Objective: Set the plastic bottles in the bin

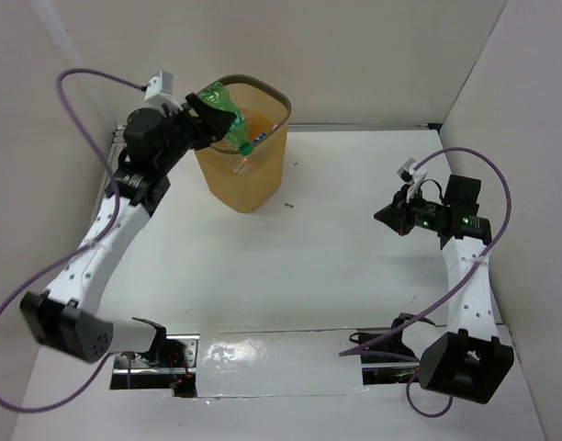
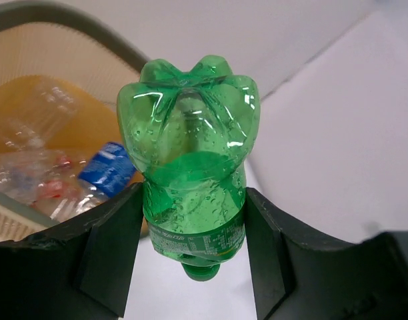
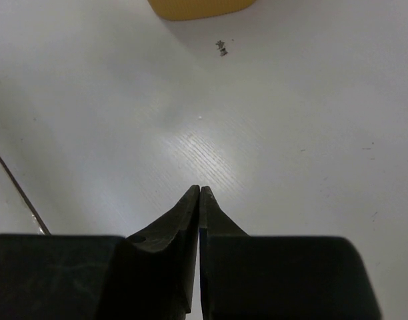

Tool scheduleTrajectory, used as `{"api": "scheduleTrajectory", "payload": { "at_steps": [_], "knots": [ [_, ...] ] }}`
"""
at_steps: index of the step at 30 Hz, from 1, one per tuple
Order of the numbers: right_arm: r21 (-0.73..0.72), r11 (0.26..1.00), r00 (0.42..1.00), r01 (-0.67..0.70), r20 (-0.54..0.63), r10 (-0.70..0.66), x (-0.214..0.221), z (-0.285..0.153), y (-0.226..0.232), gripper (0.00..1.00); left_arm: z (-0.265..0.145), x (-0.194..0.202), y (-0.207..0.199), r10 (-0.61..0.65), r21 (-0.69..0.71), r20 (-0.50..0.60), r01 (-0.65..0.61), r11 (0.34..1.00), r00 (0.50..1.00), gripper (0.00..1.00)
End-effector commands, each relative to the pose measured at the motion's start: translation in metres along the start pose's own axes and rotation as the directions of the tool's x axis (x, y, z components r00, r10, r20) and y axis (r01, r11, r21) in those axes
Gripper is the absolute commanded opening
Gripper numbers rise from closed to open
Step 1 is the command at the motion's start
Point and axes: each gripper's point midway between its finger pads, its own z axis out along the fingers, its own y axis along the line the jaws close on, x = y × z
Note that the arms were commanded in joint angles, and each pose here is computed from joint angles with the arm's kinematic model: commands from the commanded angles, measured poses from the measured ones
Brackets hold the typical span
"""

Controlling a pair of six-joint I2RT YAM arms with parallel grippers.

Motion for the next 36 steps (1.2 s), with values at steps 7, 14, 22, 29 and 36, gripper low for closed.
{"api": "scheduleTrajectory", "payload": {
  "at_steps": [7,14,22,29,36],
  "knots": [
    [0.070,0.995,0.997,0.077,-0.009,-0.076,0.012,-0.017,0.025,0.17,0.081,-0.030,0.032,0.130,-0.161,0.079,-0.116,0.980,0.988,0.10],
    [0.099,0.995,0.999,0.026,-0.035,-0.023,0.023,-0.019,0.027,0.74,0.067,-0.046,0.029,0.181,-0.185,0.083,-0.164,0.969,0.980,0.92],
    [0.139,0.990,0.999,0.000,-0.040,0.006,0.021,-0.022,0.021,0.99,-0.011,-0.060,-0.037,0.218,-0.062,0.129,-0.212,0.975,0.967,1.00],
    [0.428,0.892,0.987,-0.142,-0.007,0.160,0.019,-0.042,-0.018,0.99,-0.113,0.044,-0.038,0.261,0.183,-0.056,-0.247,0.951,0.964,1.00],
    [0.561,0.822,0.995,-0.100,0.034,0.098,0.003,-0.060,-0.039,0.99,-0.172,0.125,0.034,0.198,0.054,-0.185,-0.191,0.980,0.963,1.00]
  ]
}}
